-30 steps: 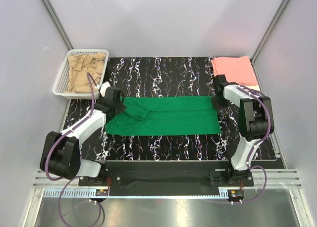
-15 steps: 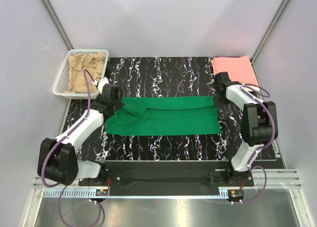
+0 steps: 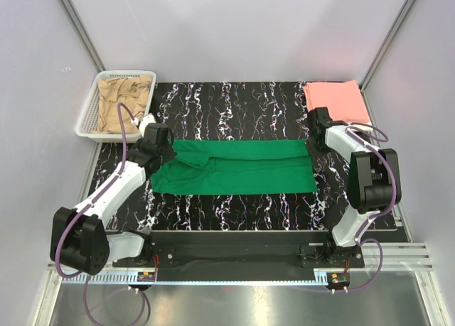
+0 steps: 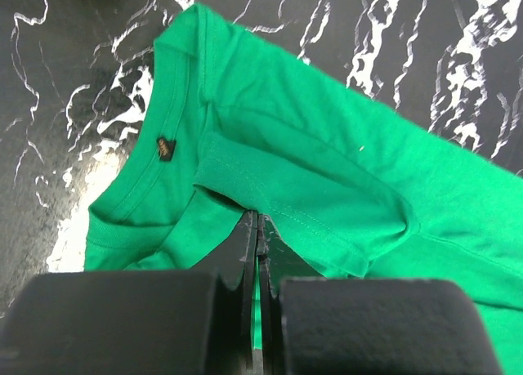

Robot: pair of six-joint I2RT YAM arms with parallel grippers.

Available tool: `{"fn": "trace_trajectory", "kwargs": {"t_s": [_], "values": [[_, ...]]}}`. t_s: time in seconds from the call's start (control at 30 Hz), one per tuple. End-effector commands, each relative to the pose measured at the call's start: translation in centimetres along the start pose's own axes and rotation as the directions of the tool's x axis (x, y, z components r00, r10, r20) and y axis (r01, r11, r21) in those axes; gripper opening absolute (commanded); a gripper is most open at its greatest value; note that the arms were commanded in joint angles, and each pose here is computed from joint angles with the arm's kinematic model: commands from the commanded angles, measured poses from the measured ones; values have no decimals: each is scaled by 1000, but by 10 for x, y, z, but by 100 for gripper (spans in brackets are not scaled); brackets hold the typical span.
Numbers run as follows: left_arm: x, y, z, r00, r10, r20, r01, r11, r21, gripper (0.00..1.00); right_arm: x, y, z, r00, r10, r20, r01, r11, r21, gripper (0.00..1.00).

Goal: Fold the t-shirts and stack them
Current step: Fold the tshirt

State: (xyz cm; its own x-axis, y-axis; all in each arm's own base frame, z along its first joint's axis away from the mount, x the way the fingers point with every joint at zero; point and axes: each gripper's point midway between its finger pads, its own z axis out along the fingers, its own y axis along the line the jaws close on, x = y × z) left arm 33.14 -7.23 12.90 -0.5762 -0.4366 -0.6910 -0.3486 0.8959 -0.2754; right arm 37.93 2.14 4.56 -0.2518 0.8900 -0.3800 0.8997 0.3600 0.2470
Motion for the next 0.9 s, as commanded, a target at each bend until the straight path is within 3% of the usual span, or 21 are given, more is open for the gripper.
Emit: {"fn": "trace_trajectory", "kwargs": {"t_s": [0.0, 0.37, 0.87], "values": [[4, 3, -8, 1000, 2, 8, -2, 1000, 16, 0, -12, 4, -12, 999, -16, 42, 18, 999, -45, 0], [40, 19, -1, 995, 36, -89, -37, 999, -3, 0, 3, -13, 1, 999, -53, 4, 53, 998, -29, 0], [19, 11, -15, 997, 55, -54, -54, 998, 19, 0, -13, -3, -21, 996, -66, 60, 72, 993, -96, 0]]}}
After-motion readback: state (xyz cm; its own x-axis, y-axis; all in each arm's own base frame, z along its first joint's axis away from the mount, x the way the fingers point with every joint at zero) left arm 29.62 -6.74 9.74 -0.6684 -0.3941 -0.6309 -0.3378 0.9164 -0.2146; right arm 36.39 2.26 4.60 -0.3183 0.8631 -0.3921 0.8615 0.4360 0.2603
